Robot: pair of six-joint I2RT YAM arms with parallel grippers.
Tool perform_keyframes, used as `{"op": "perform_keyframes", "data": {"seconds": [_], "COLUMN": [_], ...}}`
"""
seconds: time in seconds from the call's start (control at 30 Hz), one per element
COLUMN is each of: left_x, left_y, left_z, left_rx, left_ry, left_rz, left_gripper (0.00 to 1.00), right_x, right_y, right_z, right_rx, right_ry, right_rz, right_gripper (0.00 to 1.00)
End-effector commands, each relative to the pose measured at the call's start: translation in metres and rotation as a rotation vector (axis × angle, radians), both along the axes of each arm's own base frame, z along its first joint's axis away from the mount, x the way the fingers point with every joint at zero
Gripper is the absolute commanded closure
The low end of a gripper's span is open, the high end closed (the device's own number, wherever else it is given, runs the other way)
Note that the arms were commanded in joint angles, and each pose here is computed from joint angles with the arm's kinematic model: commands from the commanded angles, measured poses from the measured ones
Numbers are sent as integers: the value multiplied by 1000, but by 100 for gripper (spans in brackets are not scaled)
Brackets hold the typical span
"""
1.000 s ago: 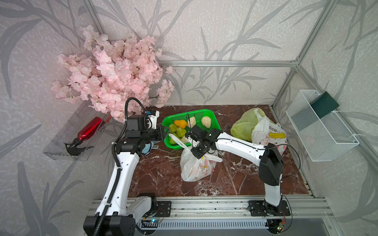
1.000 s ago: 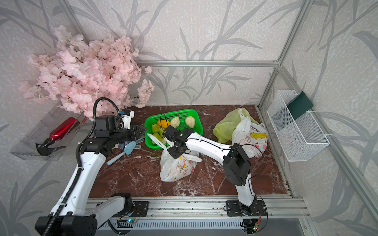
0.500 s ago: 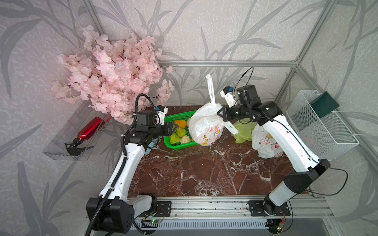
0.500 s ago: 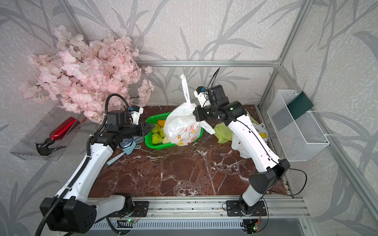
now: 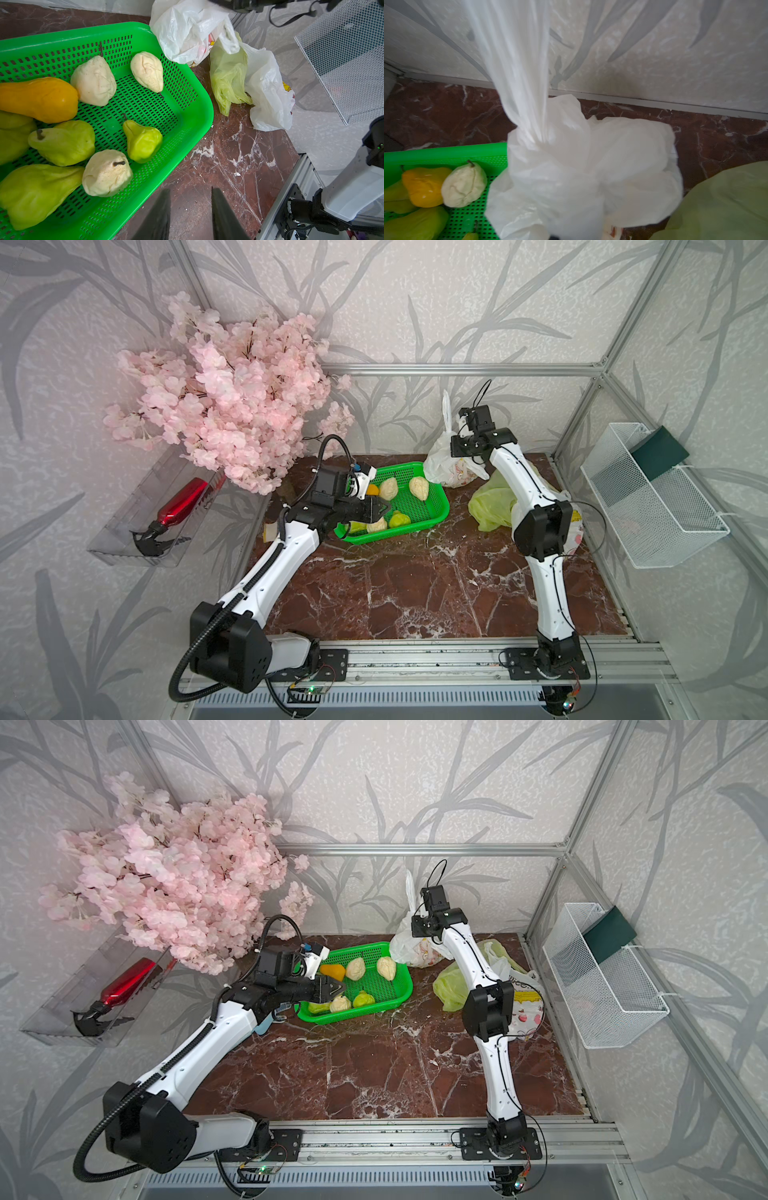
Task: Place the pears into plastic bags & tie knots
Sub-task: Place the plastic bag at the center of the board, then pick up the plastic bag at the center of the board.
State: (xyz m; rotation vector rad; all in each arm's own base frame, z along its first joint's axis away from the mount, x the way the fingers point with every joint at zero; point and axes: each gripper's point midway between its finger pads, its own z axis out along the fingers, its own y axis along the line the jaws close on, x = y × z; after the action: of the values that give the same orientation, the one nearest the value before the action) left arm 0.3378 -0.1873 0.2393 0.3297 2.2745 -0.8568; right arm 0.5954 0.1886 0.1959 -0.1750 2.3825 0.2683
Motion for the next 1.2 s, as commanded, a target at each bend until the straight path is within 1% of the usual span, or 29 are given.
{"op": "perform_keyframes", "data": {"seconds": [0.0, 0.03, 0.13, 0.17, 0.23, 0.3, 0.4, 0.53, 0.57, 0.63, 0.67, 0.8, 0.83, 0.9, 0.97, 1.03, 1.07, 1.1, 1.17], "left_x": [1, 1, 0, 1, 2, 2, 3, 2, 2, 1, 1, 1, 0, 0, 0, -1, -1, -2, -4], "left_y": [4, 4, 5, 5, 4, 3, 0, -3, -3, -5, -5, -8, -8, -8, -8, -7, -6, -5, -4], "left_z": [-1, -1, -3, -3, -4, -5, -7, -10, -11, -12, -12, -12, -12, -12, -10, -9, -8, -7, -6], "left_rx": [19, 25, 38, 40, 39, 33, 21, 11, 10, 5, 0, -14, -15, -17, -17, -12, -10, -8, -1], "left_ry": [-24, -23, -26, -28, -27, -28, -22, -15, -13, -9, -8, -1, -1, 0, -1, 0, -1, -2, 1], "left_rz": [16, 13, 9, 7, 3, -1, -10, -24, -29, -35, -37, -43, -46, -44, -41, -36, -32, -30, -28], "left_gripper": [66, 66, 65, 65, 65, 65, 65, 66, 66, 66, 66, 66, 66, 66, 66, 66, 66, 66, 66], "right_x": [-10, -15, -36, -47, -67, -87, -110, -146, -158, -174, -183, -199, -198, -193, -186, -183, -182, -182, -184], "right_y": [-9, -13, -23, -28, -42, -50, -71, -122, -139, -162, -177, -213, -216, -215, -207, -205, -206, -205, -198], "right_z": [21, 24, 41, 46, 55, 65, 71, 81, 78, 68, 62, 30, 16, -14, -40, -52, -56, -59, -57], "right_rx": [-57, -77, -111, -127, -171, -227, -268, -349, -374, -406, -417, -377, -354, -243, -150, -111, -107, -94, -57], "right_ry": [-6, 5, 21, 34, 47, 12, -69, -154, -154, -115, -98, -7, 26, 88, 120, 132, 134, 137, 144], "right_rz": [-12, -19, -17, -22, -39, -49, -133, -348, -433, -519, -578, -660, -649, -616, -571, -567, -570, -564, -526], "right_gripper": [67, 56, 40, 37, 35, 32, 30, 24, 20, 15, 14, 12, 11, 10, 10, 11, 15, 21, 48]}}
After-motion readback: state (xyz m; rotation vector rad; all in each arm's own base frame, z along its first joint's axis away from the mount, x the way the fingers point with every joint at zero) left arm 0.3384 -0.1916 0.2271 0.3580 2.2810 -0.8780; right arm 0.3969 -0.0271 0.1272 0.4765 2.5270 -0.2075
